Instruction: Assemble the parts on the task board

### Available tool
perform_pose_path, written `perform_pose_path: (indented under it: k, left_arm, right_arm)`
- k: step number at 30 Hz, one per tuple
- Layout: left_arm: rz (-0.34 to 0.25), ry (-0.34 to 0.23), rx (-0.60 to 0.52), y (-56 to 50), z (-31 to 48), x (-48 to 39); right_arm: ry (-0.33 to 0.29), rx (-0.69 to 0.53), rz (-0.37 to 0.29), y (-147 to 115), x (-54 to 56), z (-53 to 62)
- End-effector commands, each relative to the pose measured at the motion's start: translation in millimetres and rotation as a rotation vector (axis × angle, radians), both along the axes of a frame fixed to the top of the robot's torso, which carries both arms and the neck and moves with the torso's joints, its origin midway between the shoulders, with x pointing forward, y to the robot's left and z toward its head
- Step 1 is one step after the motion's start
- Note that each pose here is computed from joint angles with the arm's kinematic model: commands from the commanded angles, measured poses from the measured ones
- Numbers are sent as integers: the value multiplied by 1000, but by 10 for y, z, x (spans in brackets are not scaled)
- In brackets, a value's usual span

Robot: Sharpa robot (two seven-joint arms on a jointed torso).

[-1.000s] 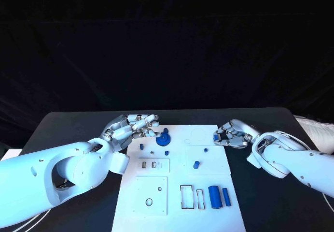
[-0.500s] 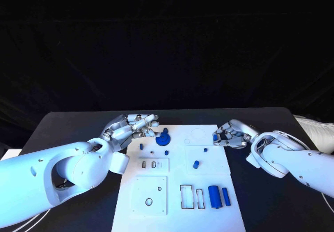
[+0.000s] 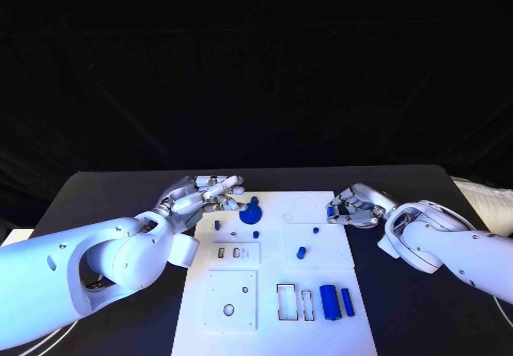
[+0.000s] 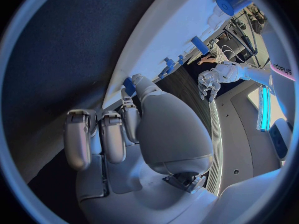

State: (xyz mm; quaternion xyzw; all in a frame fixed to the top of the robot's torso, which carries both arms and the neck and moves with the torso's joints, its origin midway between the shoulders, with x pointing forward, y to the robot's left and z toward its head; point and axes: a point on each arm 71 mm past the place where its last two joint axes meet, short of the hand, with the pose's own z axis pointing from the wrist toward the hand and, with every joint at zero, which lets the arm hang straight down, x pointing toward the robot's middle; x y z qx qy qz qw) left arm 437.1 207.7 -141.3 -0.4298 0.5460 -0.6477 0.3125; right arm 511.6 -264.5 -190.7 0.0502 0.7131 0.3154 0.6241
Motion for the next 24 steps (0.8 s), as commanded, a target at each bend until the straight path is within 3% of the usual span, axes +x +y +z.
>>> perform_pose_path:
  k: [1, 15, 24]
  left_arm:
    - [-16, -4, -9, -19, 12, -8]
    - [-16, -2, -7, -19, 9, -5]
    - [-12, -1, -5, -2, -2, 22]
  right_arm:
    - [-1, -9, 11, 18, -3, -6]
    - [-32, 12, -11, 34, -2, 25]
    - [-39, 58, 34, 363, -150, 171]
